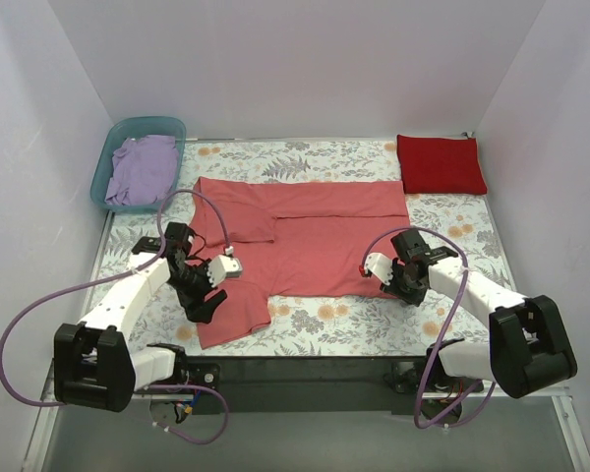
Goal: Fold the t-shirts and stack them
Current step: Fold the tshirt
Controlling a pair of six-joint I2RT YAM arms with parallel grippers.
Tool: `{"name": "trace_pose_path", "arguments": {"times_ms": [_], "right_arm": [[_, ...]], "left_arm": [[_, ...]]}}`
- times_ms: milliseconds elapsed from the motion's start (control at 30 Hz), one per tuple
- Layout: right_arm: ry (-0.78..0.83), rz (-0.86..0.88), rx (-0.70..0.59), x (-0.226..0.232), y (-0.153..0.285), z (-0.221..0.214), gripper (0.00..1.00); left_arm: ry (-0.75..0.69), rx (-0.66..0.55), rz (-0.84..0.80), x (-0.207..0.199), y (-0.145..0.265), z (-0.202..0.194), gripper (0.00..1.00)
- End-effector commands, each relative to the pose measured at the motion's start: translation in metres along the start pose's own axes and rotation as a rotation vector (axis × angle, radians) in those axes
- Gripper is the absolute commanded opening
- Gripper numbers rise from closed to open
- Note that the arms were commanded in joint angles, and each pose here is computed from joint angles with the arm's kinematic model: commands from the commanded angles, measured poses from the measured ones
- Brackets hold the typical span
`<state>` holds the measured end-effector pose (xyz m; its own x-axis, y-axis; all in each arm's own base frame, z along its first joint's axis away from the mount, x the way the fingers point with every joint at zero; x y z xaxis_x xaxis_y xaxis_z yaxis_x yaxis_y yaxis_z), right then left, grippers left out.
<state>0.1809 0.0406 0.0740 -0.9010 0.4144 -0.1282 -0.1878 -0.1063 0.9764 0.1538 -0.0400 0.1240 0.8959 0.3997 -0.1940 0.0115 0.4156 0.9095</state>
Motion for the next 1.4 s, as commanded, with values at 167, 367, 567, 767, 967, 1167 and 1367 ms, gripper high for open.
{"name": "trace_pose_path", "arguments": {"times_ms": [167, 367, 567, 767, 967, 1167, 1367], "right_arm": [[0.000, -0.001, 0.022, -0.001, -0.010, 0.000, 0.02], [0.000, -0.013, 0.024, -0.003, -0.008, 0.001, 0.01], [0.005, -0.011, 0.030, -0.001, -0.008, -0.001, 0.01], [0.007, -0.010, 0.021, -0.002, -0.006, 0.001, 0.01], [0.008, -0.011, 0.011, -0.002, -0.004, 0.001, 0.01], [0.011, -0.005, 0.007, 0.001, -0.005, 0.000, 0.01], [0.039, -0.029, -0.023, 0.003, 0.009, -0.003, 0.01]], "left_arm": [[-0.238, 0.124, 0.173, 0.004, -0.035, -0.021, 0.62], [-0.267, 0.145, 0.223, 0.013, -0.032, -0.016, 0.57], [-0.296, 0.053, 0.222, 0.016, -0.011, 0.013, 0.51], [-0.300, 0.094, 0.248, 0.031, -0.032, 0.006, 0.45], [-0.316, 0.155, 0.208, 0.025, -0.050, -0.017, 0.44], [-0.295, 0.187, 0.190, 0.019, -0.060, -0.032, 0.20], [-0.289, 0.126, 0.206, 0.014, -0.040, -0.017, 0.00]]}}
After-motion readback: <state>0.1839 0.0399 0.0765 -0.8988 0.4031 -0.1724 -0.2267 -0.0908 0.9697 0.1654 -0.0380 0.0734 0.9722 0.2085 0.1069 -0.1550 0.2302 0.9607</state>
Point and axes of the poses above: each gripper's point midway between its finger pads, its own y axis back along the fingers, its own x axis along the line the jaws close on, z = x × y, the point moved 6 cm from there along y, back along the fingers, and after that the axes turned 1 degree about -y, right-handed, at the moved point
